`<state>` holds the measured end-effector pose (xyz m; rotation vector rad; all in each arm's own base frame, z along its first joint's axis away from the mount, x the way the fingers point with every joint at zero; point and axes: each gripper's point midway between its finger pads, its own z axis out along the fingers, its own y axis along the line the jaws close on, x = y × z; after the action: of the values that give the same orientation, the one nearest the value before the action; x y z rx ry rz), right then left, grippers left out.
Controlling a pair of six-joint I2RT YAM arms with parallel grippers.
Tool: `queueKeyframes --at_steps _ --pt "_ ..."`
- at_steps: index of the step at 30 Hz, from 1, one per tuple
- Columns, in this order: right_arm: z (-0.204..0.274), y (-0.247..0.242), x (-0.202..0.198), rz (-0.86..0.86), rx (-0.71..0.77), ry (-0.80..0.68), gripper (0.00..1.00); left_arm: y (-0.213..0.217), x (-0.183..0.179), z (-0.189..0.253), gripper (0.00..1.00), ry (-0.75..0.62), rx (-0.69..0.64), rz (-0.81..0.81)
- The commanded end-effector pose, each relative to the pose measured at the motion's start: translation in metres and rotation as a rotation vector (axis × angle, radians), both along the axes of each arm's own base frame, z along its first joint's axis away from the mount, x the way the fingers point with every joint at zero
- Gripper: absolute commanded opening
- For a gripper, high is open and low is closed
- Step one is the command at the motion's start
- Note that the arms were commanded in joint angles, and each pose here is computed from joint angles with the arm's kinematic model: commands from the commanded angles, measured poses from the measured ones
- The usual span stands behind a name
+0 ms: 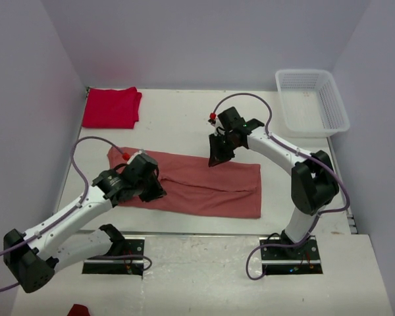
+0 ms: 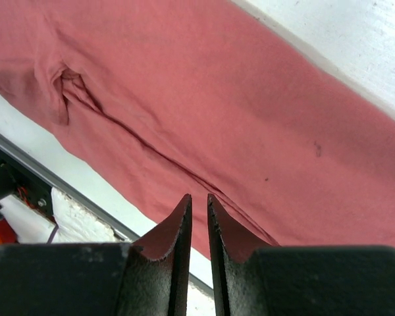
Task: Fold and stack the t-shirts
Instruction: Rotate the tshirt 90 degrees
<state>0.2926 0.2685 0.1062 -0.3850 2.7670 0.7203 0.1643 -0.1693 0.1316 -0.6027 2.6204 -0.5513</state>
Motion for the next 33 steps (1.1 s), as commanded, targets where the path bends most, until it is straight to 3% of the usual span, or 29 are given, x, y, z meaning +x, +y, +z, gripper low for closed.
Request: queueKeyframes --at_steps 1,3,5,8,9,10,15,19,33 --pt "0.019 0.011 0.015 0.012 0.062 -0.05 0.17 0.007 0.016 0.002 0.2 -0.039 0.096 0.097" --pt "0.017 0.011 0.014 0.011 0.054 -0.045 0.16 0.015 0.043 0.017 0.17 -0.131 0.178 0.112" --pt "0.013 0.005 0.014 0.003 0.026 -0.052 0.15 0.017 0.078 0.033 0.0 -0.192 0.253 0.137" --pt "0.009 -0.004 0.012 -0.01 -0.012 -0.052 0.13 0.016 0.118 0.05 0.0 -0.251 0.346 0.12" --pt "0.006 -0.006 0.008 -0.008 -0.023 -0.038 0.06 0.021 0.125 0.052 0.0 -0.256 0.389 0.119" --pt "0.005 -0.007 0.007 -0.006 -0.027 -0.036 0.01 0.025 0.135 0.043 0.0 -0.234 0.441 0.121" --pt "0.0 -0.01 0.0 0.004 -0.03 -0.021 0.0 0.081 0.175 0.006 0.0 -0.08 0.451 0.185" --pt "-0.013 -0.016 -0.006 0.018 -0.055 -0.004 0.0 0.106 0.179 -0.036 0.0 0.072 0.466 0.167" --pt "-0.053 -0.027 -0.032 0.043 -0.08 0.071 0.0 0.114 0.164 -0.083 0.0 0.205 0.518 0.126"
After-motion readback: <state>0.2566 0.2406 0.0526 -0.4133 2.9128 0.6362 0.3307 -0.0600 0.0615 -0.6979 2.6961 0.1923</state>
